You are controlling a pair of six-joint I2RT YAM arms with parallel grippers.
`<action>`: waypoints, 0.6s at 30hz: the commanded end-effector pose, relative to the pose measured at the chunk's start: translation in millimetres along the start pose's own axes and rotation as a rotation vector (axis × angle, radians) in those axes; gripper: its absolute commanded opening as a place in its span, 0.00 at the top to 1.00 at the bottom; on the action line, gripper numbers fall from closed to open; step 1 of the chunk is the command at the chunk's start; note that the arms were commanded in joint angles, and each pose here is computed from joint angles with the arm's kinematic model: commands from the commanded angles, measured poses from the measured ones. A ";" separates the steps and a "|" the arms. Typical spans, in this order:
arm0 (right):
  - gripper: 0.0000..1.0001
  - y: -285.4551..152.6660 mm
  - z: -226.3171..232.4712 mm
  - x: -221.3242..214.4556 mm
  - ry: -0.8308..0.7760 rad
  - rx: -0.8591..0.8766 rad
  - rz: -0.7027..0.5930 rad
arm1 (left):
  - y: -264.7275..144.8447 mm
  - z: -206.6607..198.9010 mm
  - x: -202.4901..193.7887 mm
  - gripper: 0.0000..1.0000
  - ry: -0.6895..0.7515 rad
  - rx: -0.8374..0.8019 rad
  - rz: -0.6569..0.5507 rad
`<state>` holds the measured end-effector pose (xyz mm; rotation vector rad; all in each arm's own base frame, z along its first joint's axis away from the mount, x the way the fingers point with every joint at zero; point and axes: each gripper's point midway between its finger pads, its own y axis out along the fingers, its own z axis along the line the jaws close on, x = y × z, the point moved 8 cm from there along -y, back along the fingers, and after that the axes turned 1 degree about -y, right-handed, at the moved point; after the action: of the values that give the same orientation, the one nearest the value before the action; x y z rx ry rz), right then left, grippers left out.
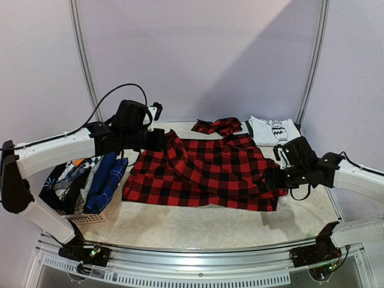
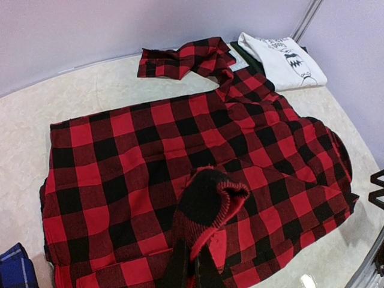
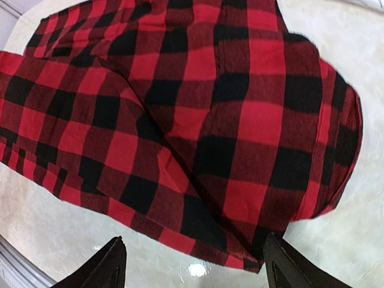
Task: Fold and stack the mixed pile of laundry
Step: Fold the flattened shirt at the center of the board.
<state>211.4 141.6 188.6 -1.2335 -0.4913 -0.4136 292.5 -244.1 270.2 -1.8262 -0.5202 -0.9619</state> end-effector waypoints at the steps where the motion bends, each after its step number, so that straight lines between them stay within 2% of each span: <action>1: 0.21 5.6 -4.8 -22.2 0.027 0.042 0.063 | 9.2 6.4 -1.1 1.00 -0.015 0.020 0.002; 5: 0.27 17.2 -2.0 -29.6 0.017 0.102 0.072 | 13.0 3.9 -0.2 1.00 -0.021 0.005 0.008; 12: 0.46 35.4 0.6 -18.1 0.014 0.068 0.014 | 12.6 -0.8 6.3 1.00 -0.024 -0.022 0.005; 18: 0.51 56.0 4.4 -9.1 0.020 0.030 0.033 | 15.5 -3.1 5.7 1.00 -0.032 -0.036 0.014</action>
<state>217.1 154.4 137.6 -1.1980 -0.4393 -0.3466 297.9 -252.8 263.5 -1.8551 -0.4919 -0.9479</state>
